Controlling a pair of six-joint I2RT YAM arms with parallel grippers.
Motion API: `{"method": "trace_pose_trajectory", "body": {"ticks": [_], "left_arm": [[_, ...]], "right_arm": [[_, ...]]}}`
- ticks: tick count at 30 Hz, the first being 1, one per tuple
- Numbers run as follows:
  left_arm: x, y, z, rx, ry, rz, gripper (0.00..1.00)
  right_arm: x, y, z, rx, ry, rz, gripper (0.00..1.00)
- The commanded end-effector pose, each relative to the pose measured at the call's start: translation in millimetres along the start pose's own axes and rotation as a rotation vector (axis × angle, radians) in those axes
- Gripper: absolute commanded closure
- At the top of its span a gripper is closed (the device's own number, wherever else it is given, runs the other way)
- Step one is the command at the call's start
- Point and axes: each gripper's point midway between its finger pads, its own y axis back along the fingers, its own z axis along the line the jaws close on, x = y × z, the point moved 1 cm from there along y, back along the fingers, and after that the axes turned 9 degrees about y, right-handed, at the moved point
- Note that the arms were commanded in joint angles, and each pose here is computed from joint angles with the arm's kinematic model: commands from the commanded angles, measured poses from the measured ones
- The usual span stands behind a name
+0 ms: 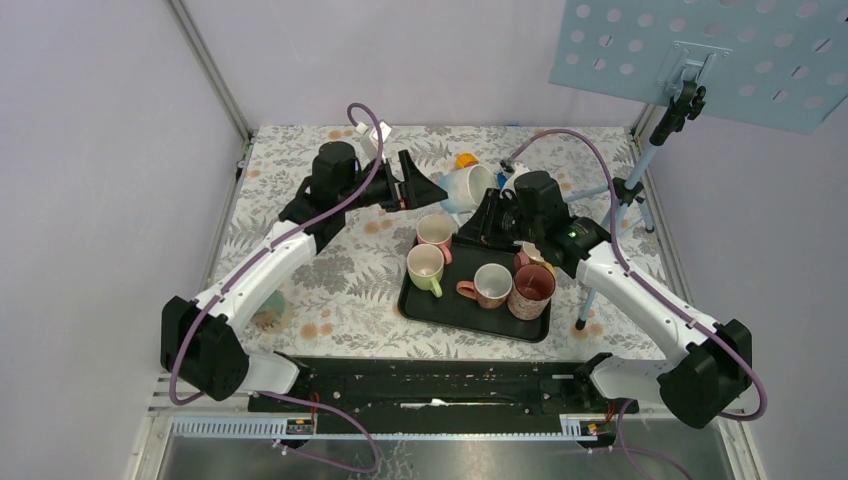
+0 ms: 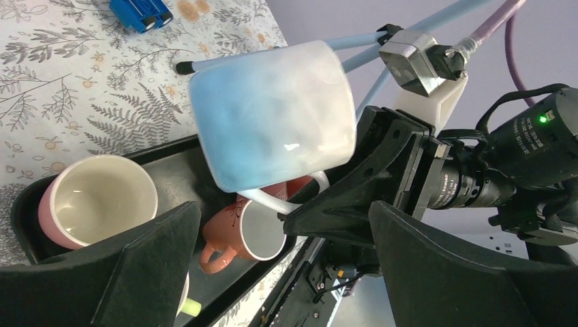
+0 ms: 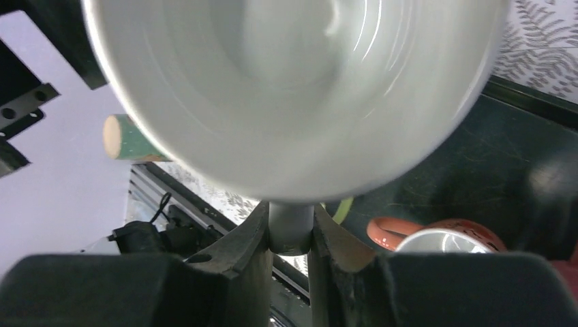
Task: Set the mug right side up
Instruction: Turn over the cup at the center of the board, then place the cup on the tray.
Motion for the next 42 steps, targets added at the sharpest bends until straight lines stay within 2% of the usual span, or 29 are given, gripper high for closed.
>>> {"method": "trace_pose_trajectory", "body": {"ticks": [1, 9, 18, 26, 36, 42], "left_arm": [[-18, 6, -21, 0.018, -0.081, -0.058, 0.01], [-19, 5, -17, 0.001, -0.091, -0.059, 0.01], [-15, -5, -6, 0.0, -0.069, -0.037, 0.01], [-14, 1, -5, -0.03, -0.048, -0.043, 0.01], [-13, 12, -8, -0.058, -0.052, -0.051, 0.01], [-13, 15, -10, -0.057, -0.057, -0.05, 0.01]], "right_arm": [[-39, 24, 19, -0.003, 0.086, -0.158, 1.0], [-26, 17, -11, 0.127, 0.067, -0.134, 1.0], [-43, 15, -24, 0.215, 0.045, -0.23, 1.0], [-43, -6, -44, 0.375, 0.143, -0.239, 1.0], [-20, -32, -42, 0.552, 0.31, -0.271, 1.0], [-3, -43, -47, 0.599, 0.344, -0.264, 1.0]]}}
